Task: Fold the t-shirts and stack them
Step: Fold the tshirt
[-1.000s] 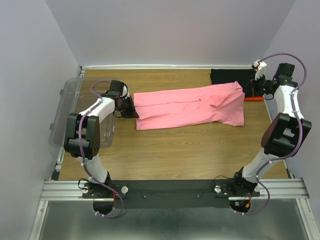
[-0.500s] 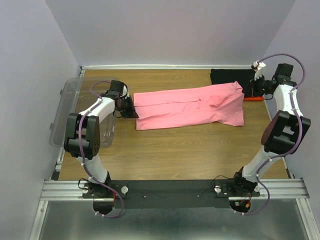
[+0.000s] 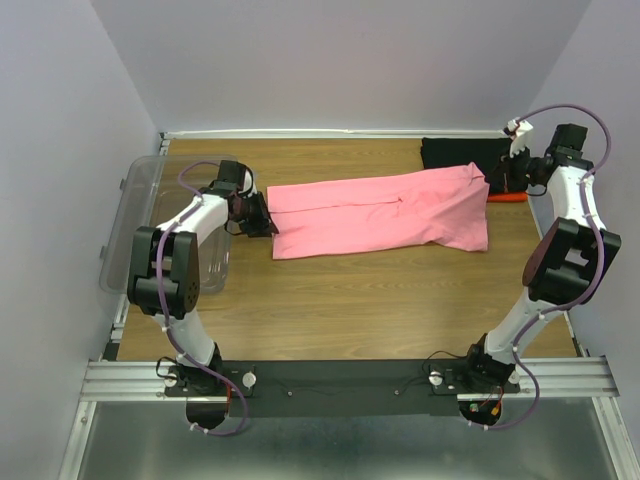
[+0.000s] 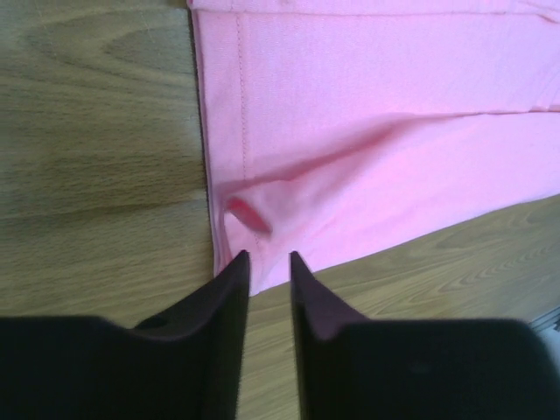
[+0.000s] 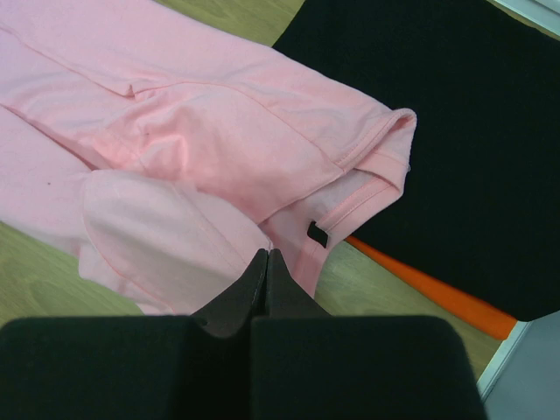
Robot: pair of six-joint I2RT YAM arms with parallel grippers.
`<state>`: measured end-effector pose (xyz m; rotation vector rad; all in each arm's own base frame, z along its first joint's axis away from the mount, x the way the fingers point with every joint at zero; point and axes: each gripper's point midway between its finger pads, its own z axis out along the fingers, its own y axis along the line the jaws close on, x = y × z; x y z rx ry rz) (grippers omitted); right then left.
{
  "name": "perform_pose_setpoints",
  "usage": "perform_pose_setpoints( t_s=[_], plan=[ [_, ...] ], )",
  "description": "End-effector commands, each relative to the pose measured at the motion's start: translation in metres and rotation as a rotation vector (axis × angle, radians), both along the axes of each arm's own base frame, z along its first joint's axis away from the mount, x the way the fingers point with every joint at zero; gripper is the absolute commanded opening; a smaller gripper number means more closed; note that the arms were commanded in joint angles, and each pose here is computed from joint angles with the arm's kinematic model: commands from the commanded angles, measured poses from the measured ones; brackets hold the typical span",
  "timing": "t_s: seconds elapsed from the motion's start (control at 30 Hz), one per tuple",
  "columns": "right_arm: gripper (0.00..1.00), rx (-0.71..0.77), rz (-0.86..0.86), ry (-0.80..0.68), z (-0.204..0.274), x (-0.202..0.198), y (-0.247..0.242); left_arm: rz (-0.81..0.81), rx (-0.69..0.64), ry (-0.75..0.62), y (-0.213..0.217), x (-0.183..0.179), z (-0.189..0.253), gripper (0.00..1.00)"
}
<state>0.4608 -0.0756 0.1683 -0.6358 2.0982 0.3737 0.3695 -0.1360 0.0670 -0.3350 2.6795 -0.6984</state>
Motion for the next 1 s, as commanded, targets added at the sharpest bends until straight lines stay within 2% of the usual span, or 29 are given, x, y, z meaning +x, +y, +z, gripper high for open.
perform_pose_setpoints(
  t_s=[0.0,0.2,0.47,0.57,0.77,0.97],
  plan=[
    [0.01,0.005,-0.007,-0.022,0.005,0.009,-0.005,0.018,0.016,-0.053,0.008,0.005,0.017,0.38],
    [0.01,0.008,-0.007,-0.02,0.004,0.01,-0.006,0.021,-0.01,-0.128,0.006,0.008,0.042,0.38],
    [0.01,0.021,0.009,-0.024,0.003,0.014,-0.003,-0.076,-0.076,-0.364,-0.005,-0.003,0.106,0.41],
    [0.01,0.026,0.013,-0.014,-0.002,0.017,-0.001,-0.1,-0.07,-0.398,-0.004,-0.017,0.107,0.41],
    [0.01,0.006,0.029,0.004,-0.012,0.027,0.008,-0.104,-0.09,-0.396,-0.004,-0.055,0.079,0.41],
    [0.01,-0.013,0.031,0.007,-0.014,0.038,0.013,-0.122,-0.087,-0.472,-0.004,-0.071,0.09,0.41]
  ],
)
